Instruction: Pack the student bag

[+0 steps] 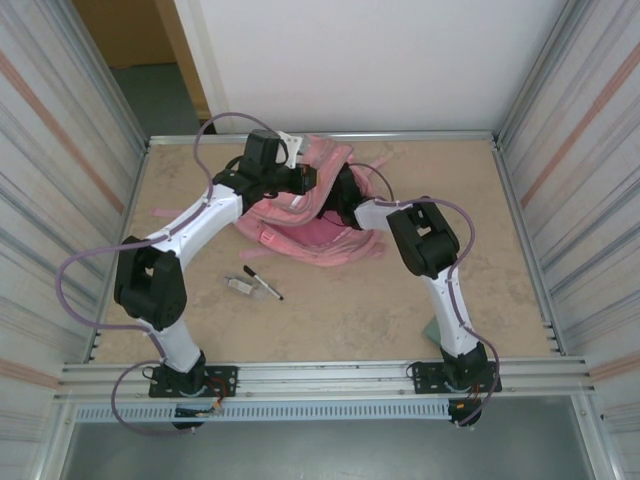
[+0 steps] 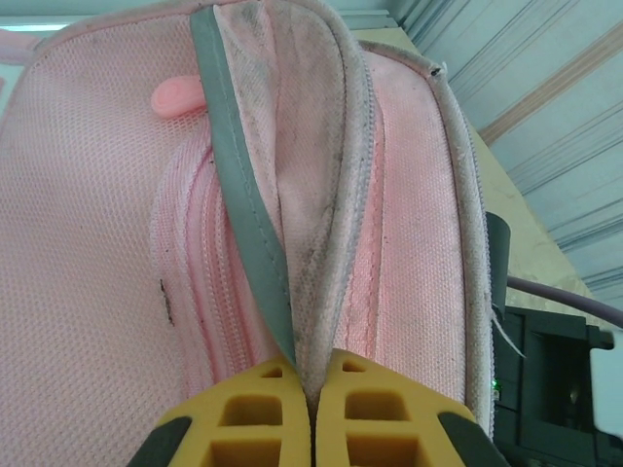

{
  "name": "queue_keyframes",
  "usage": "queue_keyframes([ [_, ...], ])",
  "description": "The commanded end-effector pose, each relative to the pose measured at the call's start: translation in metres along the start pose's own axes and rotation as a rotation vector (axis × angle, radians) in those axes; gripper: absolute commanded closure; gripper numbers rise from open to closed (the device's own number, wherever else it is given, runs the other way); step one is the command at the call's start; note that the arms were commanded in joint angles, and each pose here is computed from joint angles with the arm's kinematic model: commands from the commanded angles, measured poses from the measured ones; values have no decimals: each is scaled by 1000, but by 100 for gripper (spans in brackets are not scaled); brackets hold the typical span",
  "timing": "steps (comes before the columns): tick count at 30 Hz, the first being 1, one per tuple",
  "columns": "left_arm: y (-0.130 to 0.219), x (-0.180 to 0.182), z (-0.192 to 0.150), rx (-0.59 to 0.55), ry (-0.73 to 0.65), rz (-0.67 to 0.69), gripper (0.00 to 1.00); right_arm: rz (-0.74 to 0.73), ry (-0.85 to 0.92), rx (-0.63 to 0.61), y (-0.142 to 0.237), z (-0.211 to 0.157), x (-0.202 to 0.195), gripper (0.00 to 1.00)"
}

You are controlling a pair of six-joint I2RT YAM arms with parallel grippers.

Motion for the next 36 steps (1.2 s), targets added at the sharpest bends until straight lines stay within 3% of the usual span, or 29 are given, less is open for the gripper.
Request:
queue_keyframes([
  [1,25,-28,31,-132,-57,-128,100,-35,47,7,-13,4,-18,71],
  [6,27,-20,30,-130,-52,-114,100,5,130,130,0,5,-13,65],
  [10,27,-7,28,-128,-47,-79,100,-65,219,44,35,9,-6,53],
  [13,27,-3,28,-132,-14,-93,100,-83,222,1,48,15,-3,50],
  [18,28,-8,31,-124,-16,-132,100,-62,187,-32,43,26,-8,56],
  [26,25,-6,26,-120,4,-154,100,-19,183,-77,8,45,-3,73],
  [36,25,3,24,-126,54,-176,100,55,248,-24,-17,52,7,77],
])
Point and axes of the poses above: each hand's point on the last joint's axis, 136 mm out from that joint toward the fingers, its own y axis back along the fingers, its own x axis along the line the jaws close on, z = x × y, the point moved 6 cm from there along y, back along the fingers, and after that the axes turned 3 degrees about -y, right-handed, at the moved point
